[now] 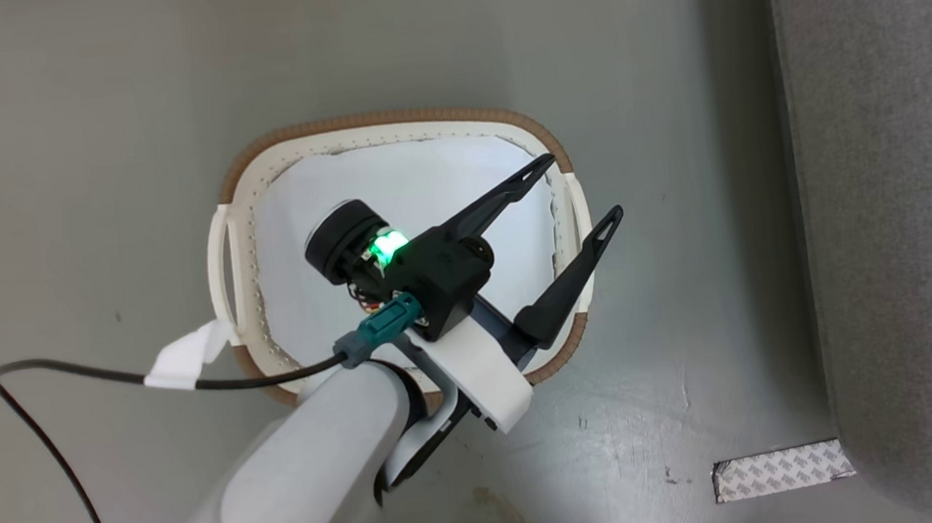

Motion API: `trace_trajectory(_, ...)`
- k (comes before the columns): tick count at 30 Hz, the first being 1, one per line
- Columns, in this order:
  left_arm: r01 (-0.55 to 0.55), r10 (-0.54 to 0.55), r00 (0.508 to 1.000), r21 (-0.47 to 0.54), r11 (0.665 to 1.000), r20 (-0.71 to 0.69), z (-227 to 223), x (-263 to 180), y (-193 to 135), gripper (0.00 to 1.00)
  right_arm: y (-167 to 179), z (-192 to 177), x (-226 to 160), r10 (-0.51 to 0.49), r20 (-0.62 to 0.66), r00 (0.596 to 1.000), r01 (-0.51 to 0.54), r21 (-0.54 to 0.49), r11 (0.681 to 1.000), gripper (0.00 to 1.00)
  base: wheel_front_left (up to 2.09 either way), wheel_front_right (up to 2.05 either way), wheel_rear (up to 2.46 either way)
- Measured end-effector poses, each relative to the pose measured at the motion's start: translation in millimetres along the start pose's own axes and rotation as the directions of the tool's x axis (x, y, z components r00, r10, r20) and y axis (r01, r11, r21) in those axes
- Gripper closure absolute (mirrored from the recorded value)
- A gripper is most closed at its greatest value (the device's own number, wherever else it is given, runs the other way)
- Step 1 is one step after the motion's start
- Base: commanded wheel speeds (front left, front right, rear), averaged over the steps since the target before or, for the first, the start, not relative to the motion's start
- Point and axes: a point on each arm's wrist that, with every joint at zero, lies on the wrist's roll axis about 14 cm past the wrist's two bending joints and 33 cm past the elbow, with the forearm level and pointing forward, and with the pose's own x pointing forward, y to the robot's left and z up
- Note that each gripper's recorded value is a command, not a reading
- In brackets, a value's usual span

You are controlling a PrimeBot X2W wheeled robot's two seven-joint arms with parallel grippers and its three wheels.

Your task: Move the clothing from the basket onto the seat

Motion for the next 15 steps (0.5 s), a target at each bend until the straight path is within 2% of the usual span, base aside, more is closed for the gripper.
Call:
trace_trajectory(4, -0.012, 0.012, 1.0, 0.001, 1.0, 0.0, 4.7, -3.6, -0.1, 0.0, -5.4, -25.5, -14.3, -0.023, -0.074, 0.997, 0.025, 0.018, 1.0, 1.0, 0.0, 0.0, 0.0)
trace_trajectory(6, -0.021, 0.021, 1.0, 0.004, 1.0, 0.005, 8.3, -5.5, -0.1, 0.0, -5.4, -31.0, -21.9, -0.025, -0.088, 0.996, 0.027, 0.022, 0.999, 0.66, 0.0, 0.0, 0.0)
trace_trajectory(7, -0.022, 0.022, 1.0, 0.005, 1.0, 0.007, 10.2, -6.6, -1.3, 0.0, -6.7, -29.3, -25.0, -0.028, -0.08, 0.996, 0.03, 0.023, 0.999, 0.27, 0.0, 0.0, 0.0)
trace_trajectory(8, -0.026, 0.026, 1.0, 0.004, 1.0, 0.008, 11.9, -7.9, -2.1, 0.0, -9.0, -26.3, -28.2, -0.033, -0.069, 0.997, 0.035, 0.028, 0.999, 0.0, 0.0, 0.0, 0.0)
trace_trajectory(15, -0.092, 0.092, 0.995, 0.014, 0.996, 0.039, 29.8, -24.7, -3.7, 0.0, -13.3, -10.5, -58.6, -0.009, -0.048, 0.999, 0.009, -0.012, 1.0, 0.0, 0.0, 0.0, 0.0)
